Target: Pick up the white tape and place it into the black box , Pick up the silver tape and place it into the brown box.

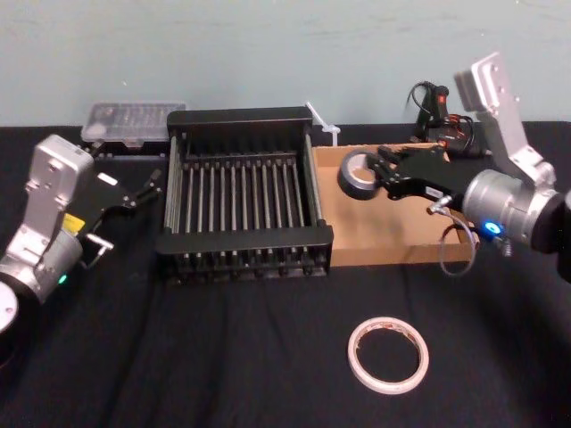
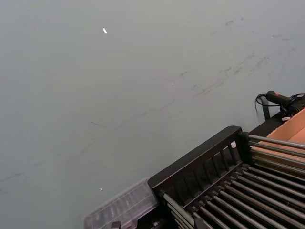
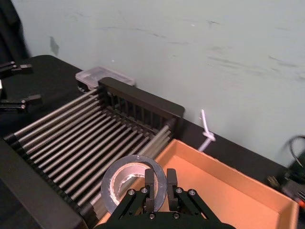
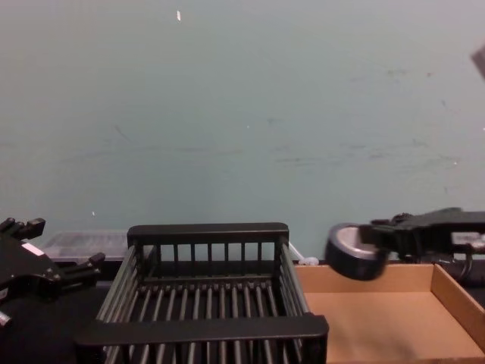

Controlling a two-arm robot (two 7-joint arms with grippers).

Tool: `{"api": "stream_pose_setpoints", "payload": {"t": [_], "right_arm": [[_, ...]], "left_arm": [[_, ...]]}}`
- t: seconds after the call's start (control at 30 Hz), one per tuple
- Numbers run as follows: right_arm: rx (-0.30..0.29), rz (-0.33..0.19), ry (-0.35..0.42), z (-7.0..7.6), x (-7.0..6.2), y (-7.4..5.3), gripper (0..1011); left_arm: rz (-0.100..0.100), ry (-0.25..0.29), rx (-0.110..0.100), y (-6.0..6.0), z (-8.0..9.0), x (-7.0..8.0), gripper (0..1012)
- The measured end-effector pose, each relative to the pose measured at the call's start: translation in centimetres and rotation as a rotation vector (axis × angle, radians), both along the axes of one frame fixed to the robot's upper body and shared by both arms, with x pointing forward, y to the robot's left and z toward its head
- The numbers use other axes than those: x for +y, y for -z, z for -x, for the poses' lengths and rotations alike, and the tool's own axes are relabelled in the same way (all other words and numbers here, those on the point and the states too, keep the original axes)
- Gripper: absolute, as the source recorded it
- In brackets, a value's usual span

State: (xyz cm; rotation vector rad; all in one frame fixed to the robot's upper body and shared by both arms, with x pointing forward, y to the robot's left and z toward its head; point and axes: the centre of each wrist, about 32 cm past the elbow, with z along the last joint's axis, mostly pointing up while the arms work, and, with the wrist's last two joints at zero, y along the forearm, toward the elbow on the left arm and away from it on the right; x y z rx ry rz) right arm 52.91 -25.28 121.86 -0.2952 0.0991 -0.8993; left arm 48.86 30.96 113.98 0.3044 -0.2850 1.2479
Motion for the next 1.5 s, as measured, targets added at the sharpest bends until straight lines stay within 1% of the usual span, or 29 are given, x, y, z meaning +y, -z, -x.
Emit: {"api": "stream_pose_setpoints", "payload": {"t": [0.13,0.23,0.27,0.37,0.47,0.57,0.7,0.83,0.93,1.33,1.5], "right_arm": [[-0.005,-0.003,-0.034,-0.9,1.3,-0.1,157],[-0.006,-0.005,-0.051,-1.3,2.0,-0.1,158],[-0.006,-0.007,-0.063,-1.6,2.4,-0.1,158],[-0.006,-0.01,-0.081,-1.8,3.0,0.0,158],[-0.008,-0.016,-0.106,-2.2,3.9,0.0,158],[-0.01,-0.019,-0.119,-2.4,4.4,-0.1,158],[-0.013,-0.023,-0.119,-2.6,4.7,-0.2,158],[-0.013,-0.023,-0.108,-2.8,4.8,-0.1,158],[-0.012,-0.02,-0.087,-3.0,4.5,0.0,158],[0.003,-0.011,0.007,-3.7,2.1,0.6,158],[0.015,-0.001,0.044,-3.9,1.2,1.1,158]], "left_arm": [[0.0,0.0,0.0,0.0,0.0,0.0,1001],[0.0,0.0,0.0,0.0,0.0,0.0,1001],[0.0,0.0,0.0,0.0,0.0,0.0,1001],[0.0,0.0,0.0,0.0,0.0,0.0,1001],[0.0,0.0,0.0,0.0,0.0,0.0,1001],[0.0,0.0,0.0,0.0,0.0,0.0,1001],[0.0,0.0,0.0,0.0,0.0,0.0,1001],[0.0,0.0,0.0,0.0,0.0,0.0,1001],[0.0,0.0,0.0,0.0,0.0,0.0,1001],[0.0,0.0,0.0,0.0,0.0,0.0,1001],[0.0,0.0,0.0,0.0,0.0,0.0,1001]]}}
